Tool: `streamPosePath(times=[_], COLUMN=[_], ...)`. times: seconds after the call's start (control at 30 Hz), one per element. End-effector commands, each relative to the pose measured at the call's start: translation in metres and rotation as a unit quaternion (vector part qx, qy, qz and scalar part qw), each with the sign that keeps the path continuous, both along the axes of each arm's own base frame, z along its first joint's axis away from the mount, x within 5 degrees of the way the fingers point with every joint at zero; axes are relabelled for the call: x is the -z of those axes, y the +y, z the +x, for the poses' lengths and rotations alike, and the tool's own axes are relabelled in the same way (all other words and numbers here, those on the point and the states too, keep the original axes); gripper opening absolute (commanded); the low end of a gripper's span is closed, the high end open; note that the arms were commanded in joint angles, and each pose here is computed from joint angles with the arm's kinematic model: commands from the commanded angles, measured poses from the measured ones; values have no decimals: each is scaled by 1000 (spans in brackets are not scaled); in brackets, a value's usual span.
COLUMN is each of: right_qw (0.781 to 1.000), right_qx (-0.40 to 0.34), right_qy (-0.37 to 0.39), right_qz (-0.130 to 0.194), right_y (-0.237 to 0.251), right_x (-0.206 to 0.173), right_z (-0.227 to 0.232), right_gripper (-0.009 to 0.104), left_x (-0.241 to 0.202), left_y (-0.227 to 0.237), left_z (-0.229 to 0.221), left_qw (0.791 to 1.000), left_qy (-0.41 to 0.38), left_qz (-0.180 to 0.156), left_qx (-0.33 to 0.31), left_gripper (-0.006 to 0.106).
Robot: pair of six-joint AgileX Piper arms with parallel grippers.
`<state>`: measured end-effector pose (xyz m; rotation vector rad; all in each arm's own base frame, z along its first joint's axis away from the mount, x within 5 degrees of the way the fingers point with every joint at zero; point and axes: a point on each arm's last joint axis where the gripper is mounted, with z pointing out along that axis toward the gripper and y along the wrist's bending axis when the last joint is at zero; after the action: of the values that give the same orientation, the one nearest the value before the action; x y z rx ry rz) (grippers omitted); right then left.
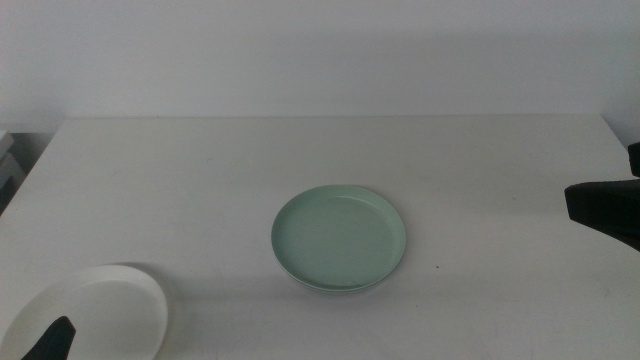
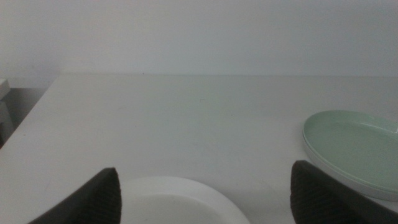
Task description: Stack the three bowls on top of each other.
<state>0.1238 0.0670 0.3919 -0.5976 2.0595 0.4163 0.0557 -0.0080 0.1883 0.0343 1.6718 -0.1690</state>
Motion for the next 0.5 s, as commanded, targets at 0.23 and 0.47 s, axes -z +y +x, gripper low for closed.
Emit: streamPosePath(times=[0.23,0.47], right_qw=[999,999], right_qx=[10,10], right_qy=[-34,-34], right_qz=[19,19], right_y=[-1,-1], right_x=[-11,-11], right_z=[2,2], right_gripper=[65,65], left_x=[-9,-52], left_y=[8,15], left_z=[1,16], left_qw=[996,990], left_qy=[-38,50], left_qz=[-36,-50], left_qx=[-70,-126], left_gripper=[89,89])
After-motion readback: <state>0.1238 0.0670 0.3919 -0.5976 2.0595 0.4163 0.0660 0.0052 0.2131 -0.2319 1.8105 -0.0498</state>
